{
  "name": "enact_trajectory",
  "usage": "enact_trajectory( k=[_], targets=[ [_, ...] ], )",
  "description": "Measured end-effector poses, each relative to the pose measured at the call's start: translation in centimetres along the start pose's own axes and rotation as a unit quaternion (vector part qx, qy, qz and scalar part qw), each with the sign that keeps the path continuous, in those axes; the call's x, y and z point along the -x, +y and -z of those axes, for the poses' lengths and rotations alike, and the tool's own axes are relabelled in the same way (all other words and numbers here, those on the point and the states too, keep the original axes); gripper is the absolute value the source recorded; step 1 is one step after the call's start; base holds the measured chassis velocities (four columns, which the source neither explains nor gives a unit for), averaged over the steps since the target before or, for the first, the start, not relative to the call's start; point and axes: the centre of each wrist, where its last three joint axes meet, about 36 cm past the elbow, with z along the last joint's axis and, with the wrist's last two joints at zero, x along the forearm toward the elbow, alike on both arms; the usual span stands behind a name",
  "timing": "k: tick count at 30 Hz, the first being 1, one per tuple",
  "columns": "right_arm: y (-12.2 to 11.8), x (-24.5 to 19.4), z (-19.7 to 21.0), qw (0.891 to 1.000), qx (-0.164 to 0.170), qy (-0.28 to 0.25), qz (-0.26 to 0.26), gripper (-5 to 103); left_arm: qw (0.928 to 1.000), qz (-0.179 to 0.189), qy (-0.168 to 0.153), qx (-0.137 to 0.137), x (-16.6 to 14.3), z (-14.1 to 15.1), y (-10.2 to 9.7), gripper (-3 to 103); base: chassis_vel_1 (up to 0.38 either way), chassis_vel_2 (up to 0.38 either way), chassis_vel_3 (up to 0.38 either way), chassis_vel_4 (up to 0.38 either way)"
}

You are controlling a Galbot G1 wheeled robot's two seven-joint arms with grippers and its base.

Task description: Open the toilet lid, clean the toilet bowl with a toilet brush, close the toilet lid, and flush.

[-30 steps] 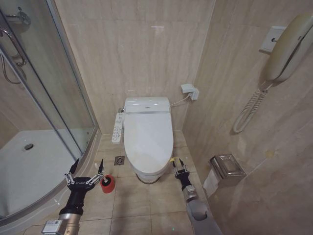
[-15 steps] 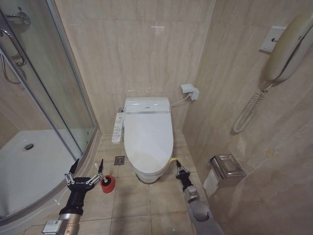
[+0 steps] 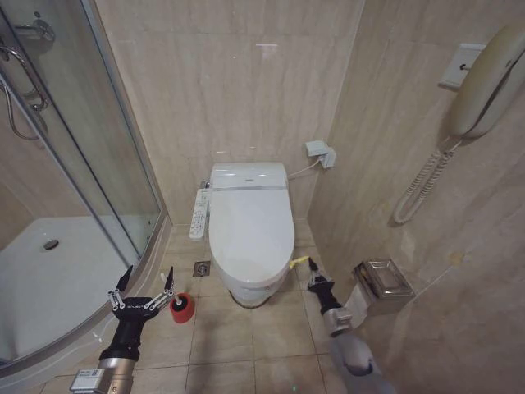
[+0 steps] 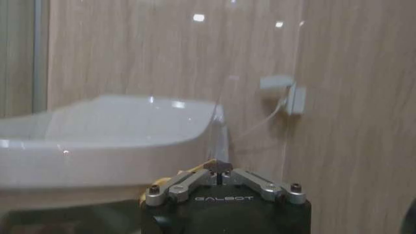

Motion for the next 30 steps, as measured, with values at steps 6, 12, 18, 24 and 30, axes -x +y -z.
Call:
enact_trajectory(
  k=[6,12,18,24,30],
  targets=[
    [-1.2,-0.7,4.8,0.999,0.020,-0.038,-0.014,0,1.0000,0.000,0.000,0.000,0.0,0.0,0.0,99,0.000,0.000,0.000,0.000],
    [-1.4,0.6,10.3,0.996,0.034,-0.082,-0.017,0,1.0000,0.000,0.000,0.000,0.0,0.0,0.0,99,0.000,0.000,0.000,0.000],
    [-0.6,0.8,12.1,0.995,0.031,-0.096,-0.009,0,1.0000,0.000,0.000,0.000,0.0,0.0,0.0,99,0.000,0.000,0.000,0.000],
    [-0.1,-0.4,9.2,0.997,0.025,-0.071,-0.011,0,1.0000,0.000,0.000,0.000,0.0,0.0,0.0,99,0.000,0.000,0.000,0.000],
    [0.4,-0.8,6.2,0.999,0.021,-0.038,-0.011,4,1.0000,0.000,0.000,0.000,0.0,0.0,0.0,99,0.000,0.000,0.000,0.000]
  ],
)
